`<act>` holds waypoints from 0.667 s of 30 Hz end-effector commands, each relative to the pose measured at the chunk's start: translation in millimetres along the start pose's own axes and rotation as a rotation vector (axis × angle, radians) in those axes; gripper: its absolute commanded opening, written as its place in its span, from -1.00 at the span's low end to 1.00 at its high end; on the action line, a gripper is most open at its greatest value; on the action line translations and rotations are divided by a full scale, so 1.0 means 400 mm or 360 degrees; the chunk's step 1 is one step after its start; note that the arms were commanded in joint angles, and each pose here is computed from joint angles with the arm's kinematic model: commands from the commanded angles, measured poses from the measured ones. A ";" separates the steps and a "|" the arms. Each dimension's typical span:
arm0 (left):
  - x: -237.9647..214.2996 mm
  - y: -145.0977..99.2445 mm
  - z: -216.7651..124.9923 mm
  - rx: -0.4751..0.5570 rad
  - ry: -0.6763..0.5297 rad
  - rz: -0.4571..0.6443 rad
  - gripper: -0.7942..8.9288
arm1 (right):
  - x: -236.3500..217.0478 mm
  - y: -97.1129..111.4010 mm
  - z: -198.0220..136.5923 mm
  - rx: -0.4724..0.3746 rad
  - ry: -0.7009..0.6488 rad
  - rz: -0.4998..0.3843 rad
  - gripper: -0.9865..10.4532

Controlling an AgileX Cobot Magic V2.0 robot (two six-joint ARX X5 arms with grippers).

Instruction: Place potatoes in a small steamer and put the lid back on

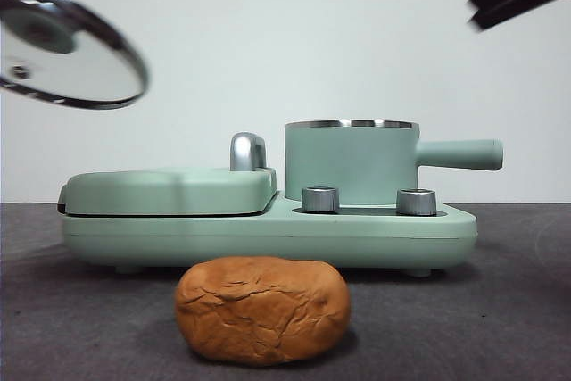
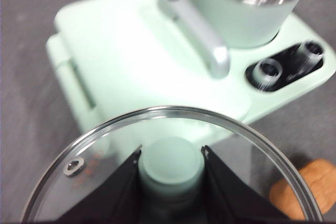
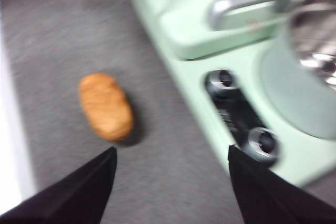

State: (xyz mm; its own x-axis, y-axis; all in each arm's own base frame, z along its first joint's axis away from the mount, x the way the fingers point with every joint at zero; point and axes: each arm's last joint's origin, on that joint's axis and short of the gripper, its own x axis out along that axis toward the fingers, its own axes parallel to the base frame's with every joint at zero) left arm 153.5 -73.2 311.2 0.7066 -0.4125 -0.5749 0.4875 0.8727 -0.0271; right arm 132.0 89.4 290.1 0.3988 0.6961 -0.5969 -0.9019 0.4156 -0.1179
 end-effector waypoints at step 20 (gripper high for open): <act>-0.103 -0.002 -0.002 -0.0061 -0.0251 0.0092 -0.81 | 0.393 0.061 0.010 -0.0234 0.0283 0.0516 -0.23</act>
State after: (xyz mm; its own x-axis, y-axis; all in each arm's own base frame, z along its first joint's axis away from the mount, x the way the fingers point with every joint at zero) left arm 123.9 -56.5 325.8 0.7859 -0.3863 -0.4828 0.4265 0.9040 -0.0291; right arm 172.1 205.1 196.3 0.0681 0.6569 -0.7509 -0.9941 0.1081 0.0043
